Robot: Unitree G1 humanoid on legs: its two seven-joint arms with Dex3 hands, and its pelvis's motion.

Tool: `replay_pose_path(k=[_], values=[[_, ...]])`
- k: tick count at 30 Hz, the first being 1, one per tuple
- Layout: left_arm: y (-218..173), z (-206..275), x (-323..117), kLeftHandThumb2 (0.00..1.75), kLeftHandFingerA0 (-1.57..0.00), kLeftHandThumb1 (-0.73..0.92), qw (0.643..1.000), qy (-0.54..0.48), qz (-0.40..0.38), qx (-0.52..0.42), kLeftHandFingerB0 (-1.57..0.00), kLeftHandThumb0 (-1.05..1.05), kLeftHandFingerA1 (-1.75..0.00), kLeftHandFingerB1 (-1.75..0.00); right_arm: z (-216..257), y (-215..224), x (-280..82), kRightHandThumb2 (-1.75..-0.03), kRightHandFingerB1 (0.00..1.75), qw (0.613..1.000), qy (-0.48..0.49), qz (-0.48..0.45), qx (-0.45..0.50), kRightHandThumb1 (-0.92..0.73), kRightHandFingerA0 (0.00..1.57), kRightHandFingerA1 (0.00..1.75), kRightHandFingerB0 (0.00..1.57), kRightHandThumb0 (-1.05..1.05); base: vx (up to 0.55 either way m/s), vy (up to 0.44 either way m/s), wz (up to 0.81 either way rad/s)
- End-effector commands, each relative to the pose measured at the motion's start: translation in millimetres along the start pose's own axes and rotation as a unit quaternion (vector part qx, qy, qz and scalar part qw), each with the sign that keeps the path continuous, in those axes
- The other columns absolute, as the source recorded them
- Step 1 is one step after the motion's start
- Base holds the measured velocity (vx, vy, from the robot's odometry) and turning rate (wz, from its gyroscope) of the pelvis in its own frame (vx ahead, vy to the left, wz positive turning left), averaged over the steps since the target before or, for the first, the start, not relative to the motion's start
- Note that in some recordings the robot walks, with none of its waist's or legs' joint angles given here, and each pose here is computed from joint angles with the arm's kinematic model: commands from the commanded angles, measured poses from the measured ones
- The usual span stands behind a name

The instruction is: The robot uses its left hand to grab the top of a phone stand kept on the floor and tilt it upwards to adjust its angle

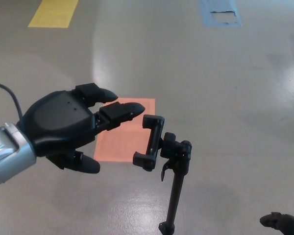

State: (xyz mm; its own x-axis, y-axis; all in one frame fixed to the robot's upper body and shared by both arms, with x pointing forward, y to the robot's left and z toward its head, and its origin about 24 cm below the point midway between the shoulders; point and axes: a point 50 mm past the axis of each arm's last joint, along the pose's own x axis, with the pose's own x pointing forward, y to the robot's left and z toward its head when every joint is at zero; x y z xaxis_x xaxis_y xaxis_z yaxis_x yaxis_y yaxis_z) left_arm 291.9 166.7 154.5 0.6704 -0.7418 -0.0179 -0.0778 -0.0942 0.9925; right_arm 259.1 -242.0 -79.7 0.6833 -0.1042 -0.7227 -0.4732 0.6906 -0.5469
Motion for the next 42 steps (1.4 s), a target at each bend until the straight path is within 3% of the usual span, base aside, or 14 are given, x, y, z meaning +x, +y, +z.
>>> replay_pose_path(k=[1,14,15,17,18,20,21,28,29,34,35,39,40,42], values=[[11,-10,3,0.89,-0.15,0.54,1.0,0.023,0.004,0.017,0.0,-0.78,-0.44,-0.16,-5,-4,-1,-1.11,0.46,1.0,0.01,0.0,0.001,-0.66,0.01,0.49,0.0,-0.27,0.0,0.0,0.0],[19,-6,12,0.61,-0.22,0.67,1.0,0.008,0.024,0.017,0.0,-0.77,-0.31,-0.19,-5,-2,-1,-0.73,0.32,1.0,0.008,0.003,0.007,-0.76,0.15,0.36,0.14,-0.5,0.0,0.0,0.0],[19,-5,13,0.89,-0.15,0.54,1.0,0.006,0.023,0.019,0.0,-0.78,-0.44,-0.19,-5,-3,-1,-1.11,0.47,1.0,0.009,0.003,0.006,-0.65,0.02,0.49,0.01,-0.27,0.0,0.0,0.0],[18,-3,14,0.9,-0.15,0.54,1.0,0.004,0.021,0.021,0.0,-0.78,-0.44,-0.19,-4,-4,-1,-0.73,0.32,1.0,0.01,0.002,0.001,-0.77,0.15,0.36,0.14,-0.49,0.0,0.0,0.0],[17,-2,14,0.93,-0.14,0.57,1.0,0.002,0.02,0.022,0.0,-0.81,-0.44,-0.18,-4,-4,-1,-1.11,0.47,1.0,0.009,0.003,0.002,-0.66,0.02,0.49,0.01,-0.27,0.0,0.0,0.0],[16,-1,14,0.63,-0.23,0.71,1.0,0.0,0.017,0.025,0.0,-0.84,-0.32,-0.16,-3,-4,-1,-1.11,0.47,1.0,0.008,0.005,0.003,-0.66,0.01,0.49,0.0,-0.27,0.0,0.0,0.0],[15,0,14,0.91,-0.16,0.56,1.0,-0.001,0.012,0.028,0.0,-0.8,-0.44,-0.2,-4,-4,-1,-1.11,0.47,1.0,0.009,0.004,0.003,-0.65,0.02,0.49,0.01,-0.27,0.0,0.0,0.0],[7,4,14,0.62,-0.21,0.68,0.999,-0.008,-0.017,0.042,0.0,-0.82,-0.31,-0.2,-4,-4,-1,-1.11,0.47,1.0,0.008,0.004,0.003,-0.67,0.01,0.49,0.0,-0.27,0.0,0.0,0.0],[5,4,14,0.9,-0.16,0.54,0.999,-0.01,-0.017,0.042,-0.01,-0.81,-0.44,-0.2,-4,-4,-1,-0.74,0.32,1.0,0.008,0.004,0.003,-0.76,0.14,0.36,0.14,-0.49,0.0,0.0,0.0],[-1,5,14,0.93,-0.15,0.56,0.998,-0.012,-0.026,0.05,0.0,-0.82,-0.44,-0.2,-3,-5,-1,-0.74,0.32,1.0,0.009,0.003,0.005,-0.76,0.14,0.36,0.13,-0.48,0.0,0.0,0.0],[-3,5,14,0.92,-0.15,0.56,0.998,-0.012,-0.027,0.048,0.0,-0.81,-0.44,-0.2,-3,-5,-1,-1.11,0.47,1.0,0.009,0.003,0.003,-0.67,0.02,0.49,0.0,-0.27,0.0,0.0,0.0],[-4,3,13,0.62,-0.22,0.72,0.998,-0.009,-0.029,0.053,0.0,-0.83,-0.31,-0.19,-2,-6,0,-1.12,0.47,1.0,0.007,0.003,0.005,-0.67,0.02,0.49,0.0,-0.26,0.0,0.0,0.0],[-5,3,13,0.62,-0.22,0.71,0.998,-0.009,-0.03,0.053,0.0,-0.82,-0.31,-0.19,-2,-6,0,-0.72,0.32,1.0,0.007,0.003,0.006,-0.76,0.15,0.35,0.14,-0.48,0.0,0.0,0.0],[-6,3,13,0.62,-0.22,0.71,0.998,-0.007,-0.031,0.052,0.0,-0.82,-0.31,-0.19,-2,-6,0,-0.72,0.32,1.0,0.008,0.003,0.006,-0.76,0.15,0.35,0.14,-0.48,0.0,0.0,0.0]])
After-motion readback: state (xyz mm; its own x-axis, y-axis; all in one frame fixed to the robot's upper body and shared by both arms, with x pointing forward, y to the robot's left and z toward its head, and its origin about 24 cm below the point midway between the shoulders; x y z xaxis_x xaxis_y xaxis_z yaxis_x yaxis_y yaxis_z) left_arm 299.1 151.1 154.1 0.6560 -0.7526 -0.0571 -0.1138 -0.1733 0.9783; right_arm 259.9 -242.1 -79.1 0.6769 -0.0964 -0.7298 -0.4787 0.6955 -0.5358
